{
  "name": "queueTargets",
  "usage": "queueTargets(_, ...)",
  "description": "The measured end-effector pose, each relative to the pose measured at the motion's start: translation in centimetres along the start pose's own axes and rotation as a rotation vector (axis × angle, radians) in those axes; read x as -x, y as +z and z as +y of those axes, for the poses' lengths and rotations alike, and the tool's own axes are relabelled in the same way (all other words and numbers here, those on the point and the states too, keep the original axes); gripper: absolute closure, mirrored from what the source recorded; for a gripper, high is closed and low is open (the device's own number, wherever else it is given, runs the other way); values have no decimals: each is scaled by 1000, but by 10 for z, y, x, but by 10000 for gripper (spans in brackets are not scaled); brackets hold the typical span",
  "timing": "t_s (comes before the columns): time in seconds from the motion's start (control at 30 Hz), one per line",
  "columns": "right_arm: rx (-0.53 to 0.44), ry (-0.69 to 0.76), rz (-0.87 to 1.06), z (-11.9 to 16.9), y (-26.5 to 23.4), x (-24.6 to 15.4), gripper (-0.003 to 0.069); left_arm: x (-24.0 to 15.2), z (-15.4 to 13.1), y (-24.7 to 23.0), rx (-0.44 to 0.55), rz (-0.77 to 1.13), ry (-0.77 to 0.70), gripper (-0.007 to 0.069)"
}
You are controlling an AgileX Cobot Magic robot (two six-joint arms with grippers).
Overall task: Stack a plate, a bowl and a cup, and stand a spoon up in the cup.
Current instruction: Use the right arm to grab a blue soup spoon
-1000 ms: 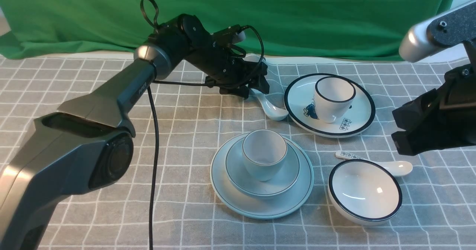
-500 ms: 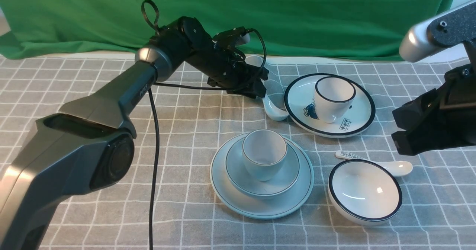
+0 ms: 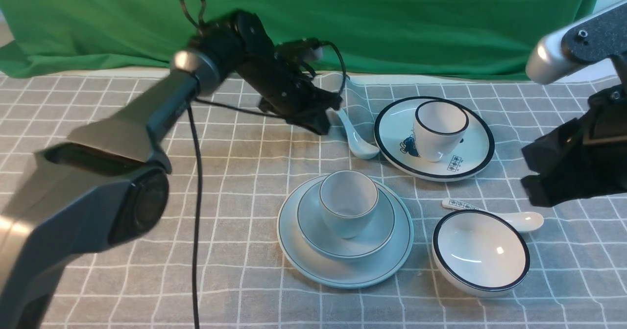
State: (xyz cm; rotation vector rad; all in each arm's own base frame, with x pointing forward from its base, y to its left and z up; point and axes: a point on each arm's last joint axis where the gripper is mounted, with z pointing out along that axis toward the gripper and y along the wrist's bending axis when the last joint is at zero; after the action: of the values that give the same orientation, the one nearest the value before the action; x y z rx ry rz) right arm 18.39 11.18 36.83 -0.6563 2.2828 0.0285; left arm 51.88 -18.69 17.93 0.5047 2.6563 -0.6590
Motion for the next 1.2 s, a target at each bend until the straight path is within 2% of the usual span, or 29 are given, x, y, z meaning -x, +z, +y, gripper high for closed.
queueTargets(0.07,-6,8,4,-2,-7,5,515,3,2,-16,23,-4,-4,610)
queueTargets(0.1,-14,21,-1,-6,-19,14,526,9,-1,-43,56,-32,2,610)
queueTargets(0.17,-20,28,2,-8,-24,19,544,11,-3,-54,75,-45,12,610)
queueTargets(0.23,-39,50,28,-16,-34,31,606,18,-14,-87,117,-98,46,610)
queueTargets(0.3,-50,62,71,-25,-36,40,636,22,-27,-118,135,-151,72,610)
queueTargets(0.4,13,75,149,-37,-31,54,643,23,-49,-164,141,-227,104,610)
queueTargets(0.47,73,88,120,-46,-28,70,643,16,-65,-196,158,-254,122,610)
queueTargets(0.57,118,110,86,-64,-13,93,643,-9,-81,-235,190,-235,125,610)
queueTargets(0.63,116,100,78,-68,-9,100,643,-20,-85,-244,200,-220,121,610)
queueTargets(0.67,118,74,70,-70,-1,110,643,-40,-89,-256,219,-190,110,610)
queueTargets(0.8,155,-19,73,-64,31,132,643,-80,-96,-276,247,-172,94,610)
queueTargets(0.97,197,-85,126,-57,107,156,638,-140,-109,-304,261,-268,97,610)
queueTargets(1.1,205,-109,131,-57,144,165,627,-169,-113,-311,261,-262,95,610)
queueTargets(1.2,241,-121,124,-54,169,170,580,-178,-115,-315,261,-259,93,610)
